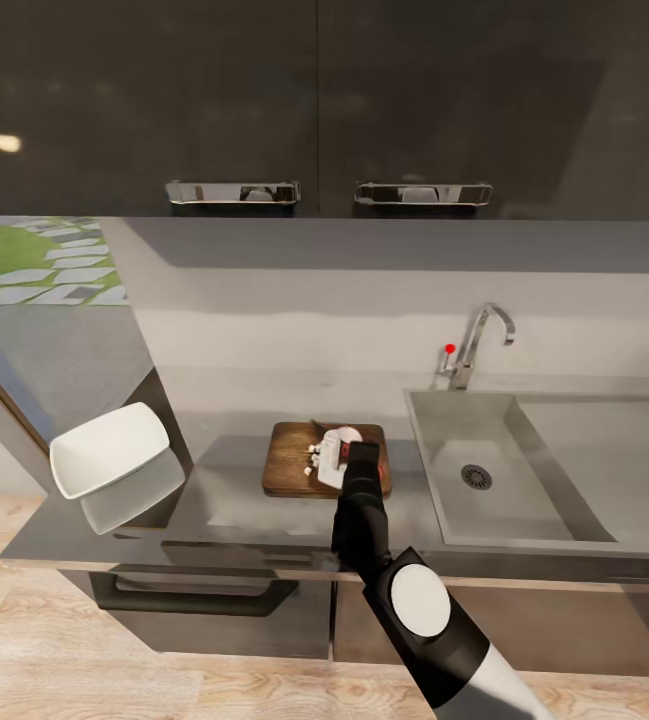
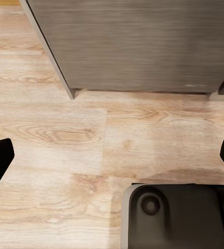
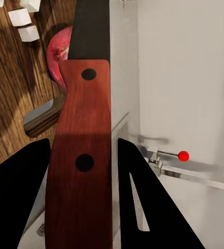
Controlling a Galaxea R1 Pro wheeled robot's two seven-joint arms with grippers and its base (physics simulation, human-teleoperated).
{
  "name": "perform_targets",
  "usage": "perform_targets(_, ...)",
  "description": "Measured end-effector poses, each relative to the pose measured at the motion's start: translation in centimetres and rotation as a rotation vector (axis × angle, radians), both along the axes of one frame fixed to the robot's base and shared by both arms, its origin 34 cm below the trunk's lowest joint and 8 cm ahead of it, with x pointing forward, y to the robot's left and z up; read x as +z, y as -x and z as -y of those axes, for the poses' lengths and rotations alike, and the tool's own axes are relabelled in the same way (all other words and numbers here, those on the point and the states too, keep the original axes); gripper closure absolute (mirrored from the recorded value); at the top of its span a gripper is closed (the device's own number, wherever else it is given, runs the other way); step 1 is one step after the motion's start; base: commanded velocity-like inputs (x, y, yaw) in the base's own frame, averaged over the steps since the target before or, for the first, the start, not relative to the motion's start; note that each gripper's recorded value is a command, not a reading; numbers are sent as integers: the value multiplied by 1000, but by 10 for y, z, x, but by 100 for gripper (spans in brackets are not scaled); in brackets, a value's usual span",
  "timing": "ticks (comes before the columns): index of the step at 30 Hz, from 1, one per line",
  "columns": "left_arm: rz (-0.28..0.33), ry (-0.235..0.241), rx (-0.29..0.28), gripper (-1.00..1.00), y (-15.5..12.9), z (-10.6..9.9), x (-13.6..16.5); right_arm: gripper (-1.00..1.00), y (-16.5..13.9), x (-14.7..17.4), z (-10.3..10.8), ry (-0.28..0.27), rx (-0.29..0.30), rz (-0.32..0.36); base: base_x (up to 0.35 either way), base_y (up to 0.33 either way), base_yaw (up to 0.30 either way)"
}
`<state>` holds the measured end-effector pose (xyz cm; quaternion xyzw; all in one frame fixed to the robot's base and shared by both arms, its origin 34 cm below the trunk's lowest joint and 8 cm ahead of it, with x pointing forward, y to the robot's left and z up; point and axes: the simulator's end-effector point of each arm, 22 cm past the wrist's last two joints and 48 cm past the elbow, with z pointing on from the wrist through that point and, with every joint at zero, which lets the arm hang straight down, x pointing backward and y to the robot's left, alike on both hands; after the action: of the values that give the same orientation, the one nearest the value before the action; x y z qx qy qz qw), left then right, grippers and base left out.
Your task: In the kitchen, take the Vidalia onion out of the sink, dice it on the chopping board with the paring knife, put the diced onion into the bowl on the countertop, then place both the paring knife and the chopping board into the sink.
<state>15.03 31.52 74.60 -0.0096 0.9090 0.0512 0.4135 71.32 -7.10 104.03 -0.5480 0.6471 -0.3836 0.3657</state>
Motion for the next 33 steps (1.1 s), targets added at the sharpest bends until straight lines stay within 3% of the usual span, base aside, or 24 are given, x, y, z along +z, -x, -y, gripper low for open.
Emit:
perform_targets(13,0,0,0,-100,0,0,0,100,-2,29,-3,-40,3,58,0,-244,0)
perform_targets(33,0,0,0,-100,0,0,0,100,-2,29,-3,-38,3,58,0,-10,0)
